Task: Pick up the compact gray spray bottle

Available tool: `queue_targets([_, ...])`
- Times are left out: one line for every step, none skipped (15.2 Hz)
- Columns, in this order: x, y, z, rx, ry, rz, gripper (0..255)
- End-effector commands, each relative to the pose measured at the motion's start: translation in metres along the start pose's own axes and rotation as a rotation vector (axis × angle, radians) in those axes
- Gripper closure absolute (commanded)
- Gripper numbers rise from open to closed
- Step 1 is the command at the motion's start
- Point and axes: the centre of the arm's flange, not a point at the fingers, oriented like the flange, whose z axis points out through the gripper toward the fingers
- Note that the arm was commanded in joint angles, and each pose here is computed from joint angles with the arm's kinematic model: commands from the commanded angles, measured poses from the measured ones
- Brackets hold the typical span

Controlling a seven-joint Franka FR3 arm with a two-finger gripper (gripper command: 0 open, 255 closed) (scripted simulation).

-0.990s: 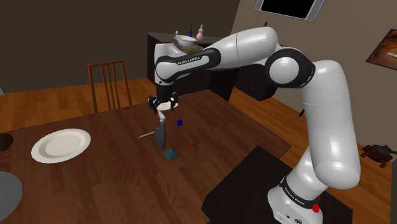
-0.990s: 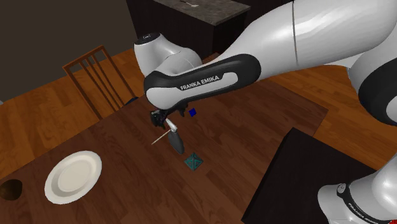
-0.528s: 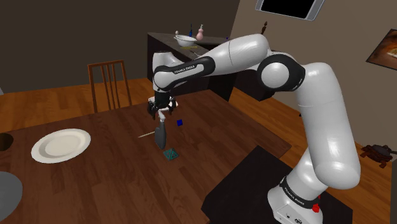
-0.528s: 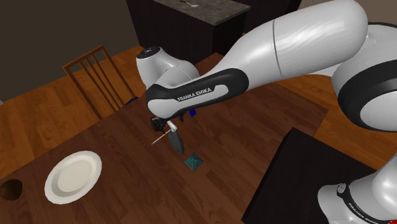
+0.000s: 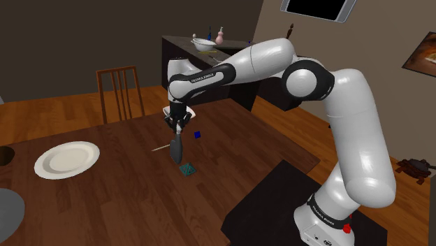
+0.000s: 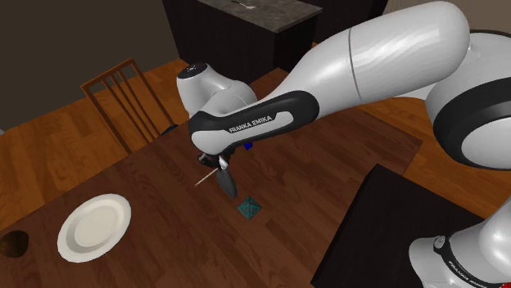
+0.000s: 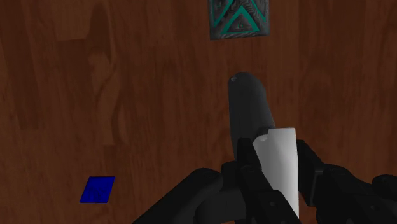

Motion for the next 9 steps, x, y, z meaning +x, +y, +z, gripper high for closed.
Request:
queue_targets([0.0, 0.0, 0.001, 0.0, -0.001, 0.0, 255])
queue_targets([0.0, 0.0, 0.001, 0.0, -0.001, 0.0, 255])
queue_targets([0.0, 0.0, 0.001, 0.0, -0.001, 0.0, 255])
queue_targets([0.0, 0.0, 0.0, 0.0, -0.001, 0.0, 255])
queue_targets([0.0, 0.0, -0.005, 0.0, -0.001, 0.0, 255])
queue_targets([-0.001, 0.0, -0.01, 0.0, -0.001, 0.0, 255])
queue_targets([-0.001, 0.0, -0.015, 0.0, -0.001, 0.0, 255])
queue_targets([-0.002, 0.001, -0.021, 0.0, -0.001, 0.0, 255])
queue_targets([-0.002, 0.001, -0.026, 0.0, -0.001, 0.0, 255])
